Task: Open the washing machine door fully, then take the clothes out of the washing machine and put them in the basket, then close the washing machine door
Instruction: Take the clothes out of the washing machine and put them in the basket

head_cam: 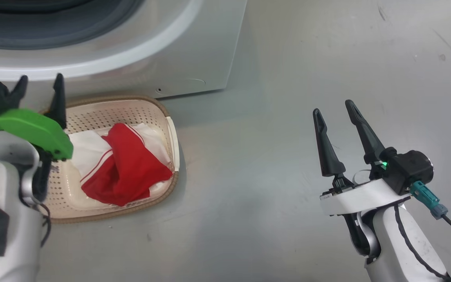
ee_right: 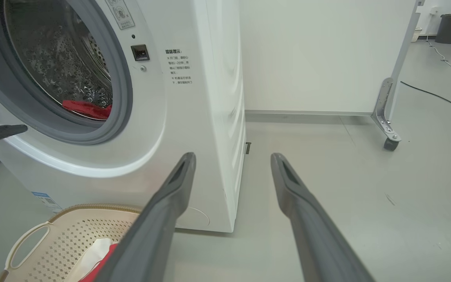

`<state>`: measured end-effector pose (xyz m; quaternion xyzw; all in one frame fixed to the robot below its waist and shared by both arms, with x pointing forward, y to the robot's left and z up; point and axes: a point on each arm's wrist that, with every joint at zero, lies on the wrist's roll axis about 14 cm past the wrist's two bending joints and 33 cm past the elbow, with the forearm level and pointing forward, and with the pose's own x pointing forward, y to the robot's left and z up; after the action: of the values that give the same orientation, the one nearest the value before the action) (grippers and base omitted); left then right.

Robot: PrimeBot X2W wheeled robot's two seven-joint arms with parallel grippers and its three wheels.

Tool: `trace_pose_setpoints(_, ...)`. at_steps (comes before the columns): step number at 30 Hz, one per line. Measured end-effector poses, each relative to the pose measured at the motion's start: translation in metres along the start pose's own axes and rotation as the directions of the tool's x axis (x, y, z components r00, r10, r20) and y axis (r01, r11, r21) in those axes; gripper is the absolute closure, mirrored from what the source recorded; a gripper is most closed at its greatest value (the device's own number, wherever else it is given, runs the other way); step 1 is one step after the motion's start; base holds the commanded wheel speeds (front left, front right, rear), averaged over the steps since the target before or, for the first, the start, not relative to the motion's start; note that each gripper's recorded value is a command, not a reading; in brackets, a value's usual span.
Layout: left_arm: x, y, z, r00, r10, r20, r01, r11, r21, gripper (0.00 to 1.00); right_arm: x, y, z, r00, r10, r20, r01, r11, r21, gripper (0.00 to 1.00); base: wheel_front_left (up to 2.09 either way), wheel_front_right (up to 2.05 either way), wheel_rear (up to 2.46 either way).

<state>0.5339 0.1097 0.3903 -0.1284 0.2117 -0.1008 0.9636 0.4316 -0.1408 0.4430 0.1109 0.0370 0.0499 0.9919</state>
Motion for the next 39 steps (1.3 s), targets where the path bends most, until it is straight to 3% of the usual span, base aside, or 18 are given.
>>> trace_pose_setpoints(13,0.087,0.038,0.008,0.996,0.025,-0.084,-0.015,0.992,0.125,0.00,0.027,-0.020,-0.021,0.998,-0.058,-0.036,0.060,0.997,0.042,0.00,0.00,0.00,0.00)
trace_pose_setpoints(21,0.132,0.040,0.016,0.996,0.011,-0.088,0.008,0.977,0.213,0.00,0.028,-0.039,-0.035,0.991,-0.112,-0.076,0.115,0.993,0.035,0.00,0.00,0.00,0.00)
trace_pose_setpoints(28,0.158,0.050,0.026,0.996,0.029,-0.083,-0.002,0.949,0.314,0.00,0.028,-0.049,-0.038,0.985,-0.147,-0.090,0.151,0.988,0.033,0.00,0.00,0.00,0.00)
trace_pose_setpoints(39,0.179,0.075,0.043,0.990,0.101,-0.099,-0.056,0.922,0.383,0.00,0.024,-0.056,-0.037,0.979,-0.179,-0.101,0.184,0.982,0.044,0.00,0.00,0.00,0.00)
